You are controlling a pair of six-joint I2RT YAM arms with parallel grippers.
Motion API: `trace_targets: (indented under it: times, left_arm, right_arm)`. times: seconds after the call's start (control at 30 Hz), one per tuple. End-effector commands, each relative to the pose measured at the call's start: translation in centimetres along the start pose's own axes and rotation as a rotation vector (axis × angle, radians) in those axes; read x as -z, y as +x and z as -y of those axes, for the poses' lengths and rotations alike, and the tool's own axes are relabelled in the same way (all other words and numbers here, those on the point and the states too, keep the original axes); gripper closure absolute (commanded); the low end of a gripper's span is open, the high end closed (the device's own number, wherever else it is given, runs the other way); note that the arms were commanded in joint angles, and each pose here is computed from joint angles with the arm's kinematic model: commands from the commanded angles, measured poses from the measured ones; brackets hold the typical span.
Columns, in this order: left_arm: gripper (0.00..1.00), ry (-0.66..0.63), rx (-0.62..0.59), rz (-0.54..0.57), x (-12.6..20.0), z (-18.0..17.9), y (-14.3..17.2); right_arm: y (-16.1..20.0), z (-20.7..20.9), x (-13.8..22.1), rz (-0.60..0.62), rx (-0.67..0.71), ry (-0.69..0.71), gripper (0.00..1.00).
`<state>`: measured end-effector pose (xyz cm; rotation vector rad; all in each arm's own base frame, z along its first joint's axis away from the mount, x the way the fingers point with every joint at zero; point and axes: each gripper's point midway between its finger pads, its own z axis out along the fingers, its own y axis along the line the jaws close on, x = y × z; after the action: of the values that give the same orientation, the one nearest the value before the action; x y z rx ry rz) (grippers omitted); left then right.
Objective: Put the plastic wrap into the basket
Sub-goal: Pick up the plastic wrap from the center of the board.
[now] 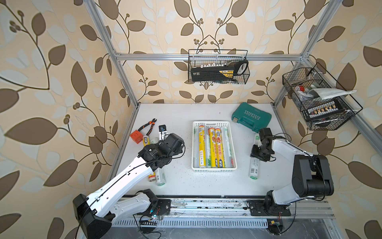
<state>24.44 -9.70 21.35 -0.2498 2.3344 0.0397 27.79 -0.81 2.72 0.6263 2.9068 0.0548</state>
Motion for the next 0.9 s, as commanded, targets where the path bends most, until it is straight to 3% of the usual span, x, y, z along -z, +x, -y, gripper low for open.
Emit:
trace_targets:
  times: [0.0,0.17,0.37,0.67,0.87]
  left_arm:
    - [0.01,0.001,0.037,0.014,0.2,-0.4,-0.4]
    - [0.01,0.001,0.04,0.015,0.2,-0.5,-0.4]
    - [0.01,0.003,0.044,0.015,0.3,-0.6,-0.3]
    - [0.01,0.005,0.049,0.014,0.4,-0.9,-0.2]
    - [0.01,0.009,0.053,0.018,0.6,-1.1,-0.2]
  right_arm:
    - [-0.1,-0.7,1.0,0.022,0.001,-0.039,0.65]
    - [0.2,-1.5,2.2,0.033,0.012,-0.075,0.69]
    - [0.5,-4.0,6.4,0.096,0.066,-0.127,0.71]
    - [1.5,-12.1,13.5,0.193,0.146,-0.33,0.7]
    - [2.7,-17.5,16.0,0.219,0.23,-0.392,0.7]
